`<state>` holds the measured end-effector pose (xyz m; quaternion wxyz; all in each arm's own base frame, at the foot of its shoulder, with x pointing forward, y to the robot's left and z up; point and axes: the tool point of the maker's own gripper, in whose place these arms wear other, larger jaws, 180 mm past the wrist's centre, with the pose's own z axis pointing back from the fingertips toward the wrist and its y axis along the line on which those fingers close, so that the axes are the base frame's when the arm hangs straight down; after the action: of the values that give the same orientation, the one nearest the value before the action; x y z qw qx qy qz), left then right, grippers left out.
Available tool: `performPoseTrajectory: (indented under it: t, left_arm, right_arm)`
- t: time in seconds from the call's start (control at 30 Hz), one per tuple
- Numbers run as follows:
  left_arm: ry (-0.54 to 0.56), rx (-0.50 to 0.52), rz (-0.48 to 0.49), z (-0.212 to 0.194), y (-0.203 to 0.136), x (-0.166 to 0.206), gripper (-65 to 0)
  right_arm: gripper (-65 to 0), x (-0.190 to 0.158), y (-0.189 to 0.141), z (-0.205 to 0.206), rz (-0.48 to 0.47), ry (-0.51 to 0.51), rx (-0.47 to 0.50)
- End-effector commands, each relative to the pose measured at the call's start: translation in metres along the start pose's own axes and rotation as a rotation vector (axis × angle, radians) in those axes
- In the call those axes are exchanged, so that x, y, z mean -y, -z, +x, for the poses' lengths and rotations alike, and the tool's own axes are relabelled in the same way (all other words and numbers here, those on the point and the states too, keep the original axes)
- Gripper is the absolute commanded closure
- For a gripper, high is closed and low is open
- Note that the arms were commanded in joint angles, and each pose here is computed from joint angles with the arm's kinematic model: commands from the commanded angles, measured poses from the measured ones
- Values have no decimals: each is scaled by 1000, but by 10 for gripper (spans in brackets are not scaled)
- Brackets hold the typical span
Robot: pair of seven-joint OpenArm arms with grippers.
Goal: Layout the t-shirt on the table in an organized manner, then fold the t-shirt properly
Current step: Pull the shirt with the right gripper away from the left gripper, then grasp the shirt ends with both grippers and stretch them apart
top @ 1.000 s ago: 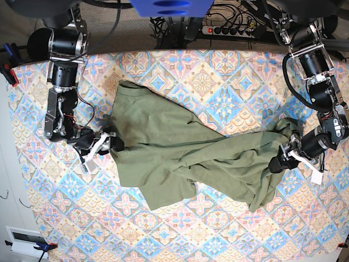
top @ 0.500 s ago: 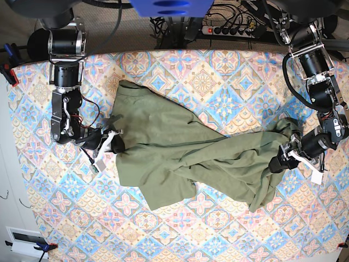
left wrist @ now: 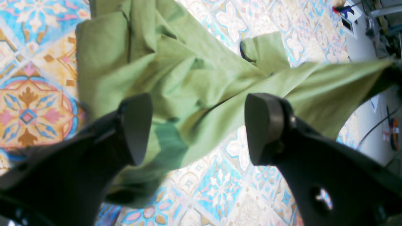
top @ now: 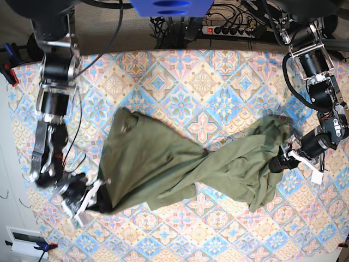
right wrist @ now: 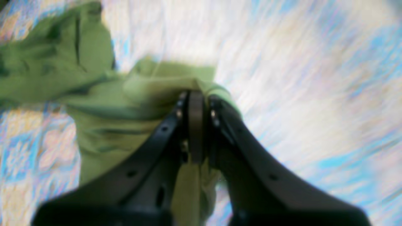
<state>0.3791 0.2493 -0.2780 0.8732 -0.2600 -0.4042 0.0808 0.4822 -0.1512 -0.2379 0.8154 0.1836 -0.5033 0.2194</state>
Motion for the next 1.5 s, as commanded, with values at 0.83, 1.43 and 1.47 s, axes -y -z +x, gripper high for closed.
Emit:
performPoseTrajectory:
  t: [0.83,1.43,1.47]
  left_arm:
    - [17,46,-25,16,-4,8,-457]
    - [39,-74,9,-4,-8,-1,-464]
    - [52,-98,1,-10,-3,4,-464]
  right_arm:
    - [-13,-61,-92,-81,64,-63,-82]
    - [-12,-114,-128,-277,93,-188,-684]
    - [-11,-111,-129,-278,87,-196,-691]
